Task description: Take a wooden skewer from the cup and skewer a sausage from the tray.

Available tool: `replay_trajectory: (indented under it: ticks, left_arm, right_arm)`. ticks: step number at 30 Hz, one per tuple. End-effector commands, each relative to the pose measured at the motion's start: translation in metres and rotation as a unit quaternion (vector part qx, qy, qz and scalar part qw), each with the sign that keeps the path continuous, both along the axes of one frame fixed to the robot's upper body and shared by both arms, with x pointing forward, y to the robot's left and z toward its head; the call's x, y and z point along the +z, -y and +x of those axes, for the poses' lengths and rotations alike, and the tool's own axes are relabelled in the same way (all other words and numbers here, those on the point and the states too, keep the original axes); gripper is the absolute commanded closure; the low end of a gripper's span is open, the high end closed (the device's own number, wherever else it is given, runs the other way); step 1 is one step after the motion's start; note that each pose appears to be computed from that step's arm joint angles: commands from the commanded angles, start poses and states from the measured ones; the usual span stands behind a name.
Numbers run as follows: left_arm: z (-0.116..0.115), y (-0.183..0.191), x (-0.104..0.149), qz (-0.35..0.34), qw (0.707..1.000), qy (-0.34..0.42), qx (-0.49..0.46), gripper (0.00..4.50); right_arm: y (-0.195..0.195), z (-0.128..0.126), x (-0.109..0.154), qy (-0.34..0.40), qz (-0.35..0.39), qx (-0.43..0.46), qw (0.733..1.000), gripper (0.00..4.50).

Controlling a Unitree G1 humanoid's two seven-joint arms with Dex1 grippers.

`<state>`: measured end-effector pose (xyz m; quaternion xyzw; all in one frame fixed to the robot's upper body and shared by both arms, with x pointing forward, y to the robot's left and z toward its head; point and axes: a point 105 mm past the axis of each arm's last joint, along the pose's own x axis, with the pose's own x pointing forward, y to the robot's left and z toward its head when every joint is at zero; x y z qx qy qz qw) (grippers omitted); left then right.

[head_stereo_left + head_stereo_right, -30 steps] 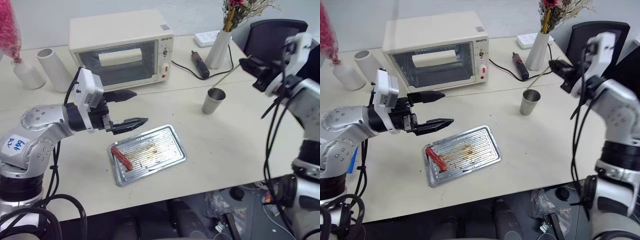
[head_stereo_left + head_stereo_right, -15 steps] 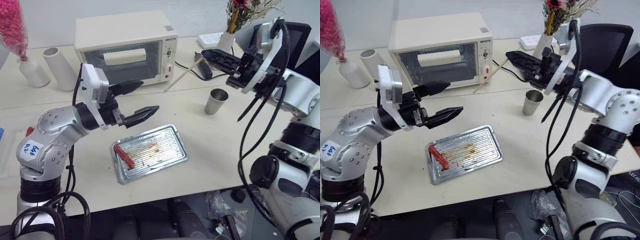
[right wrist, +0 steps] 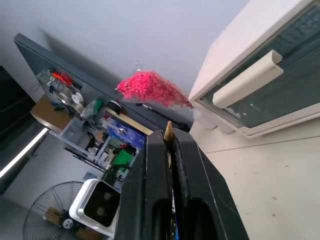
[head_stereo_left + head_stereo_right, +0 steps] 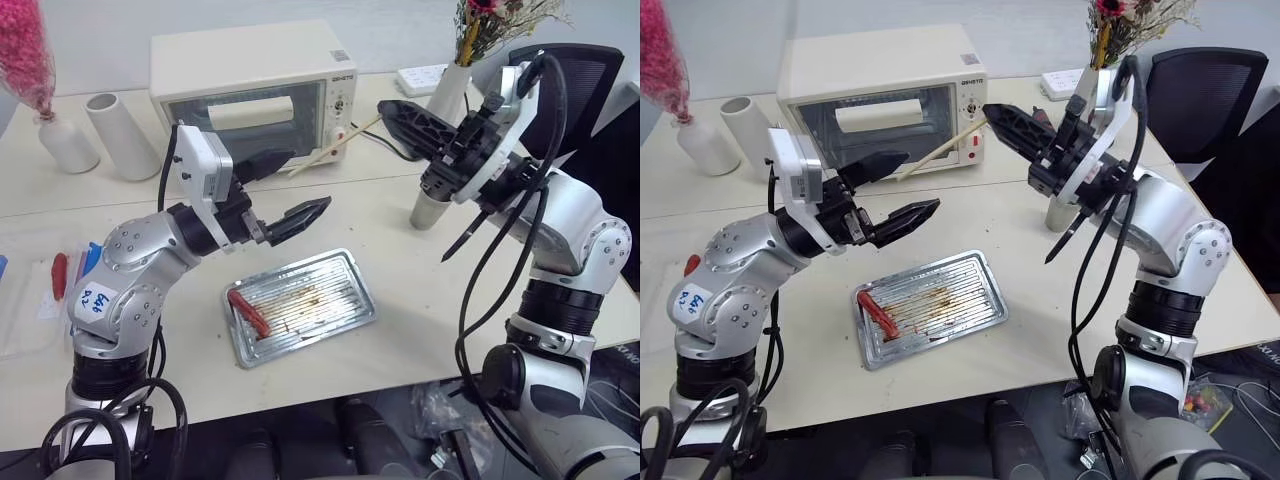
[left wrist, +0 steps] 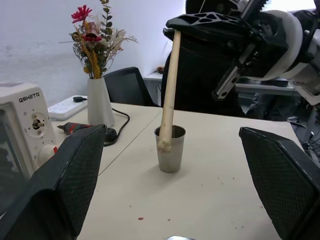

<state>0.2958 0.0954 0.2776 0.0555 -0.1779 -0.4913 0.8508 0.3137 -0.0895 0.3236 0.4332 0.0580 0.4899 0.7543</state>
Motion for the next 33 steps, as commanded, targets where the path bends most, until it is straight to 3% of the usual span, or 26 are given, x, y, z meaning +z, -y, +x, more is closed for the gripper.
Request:
replay_trajectory:
  ticks: [1,10,17,20,25,33]
  left_arm:
    - [-0.0024,0.0024,0.0138,-0.013,0.999,0.030,-0.005,0.19]
    - [-0.0082,0.0059,0.0127,-0.003,0.999,0.025,-0.029,2.51]
    - [-0.0081,0.0061,0.0156,-0.011,0.999,0.027,-0.034,2.51]
    - [-0.0080,0.0073,0.0176,-0.017,0.999,0.029,-0.035,3.03]
    - [-0.0076,0.0072,0.0186,-0.022,0.999,0.029,-0.035,4.49]
    - [-0.0041,0.0053,0.0133,-0.003,0.999,0.024,-0.024,4.49]
  right_arm:
    - [-0.0019,-0.0085,0.0073,0.016,0.019,0.003,1.000,4.49]
    - [-0.0034,-0.0084,0.0039,0.010,0.019,0.001,1.000,4.50]
    - [-0.0041,-0.0086,0.0014,0.009,0.018,0.005,1.000,4.50]
    - [-0.0036,-0.0085,0.0002,0.007,0.019,0.005,1.000,4.50]
    - [-0.0032,-0.0084,-0.0001,0.007,0.022,0.005,1.000,4.50]
    - [-0.0019,-0.0096,0.0049,0.015,0.028,0.005,0.999,4.50]
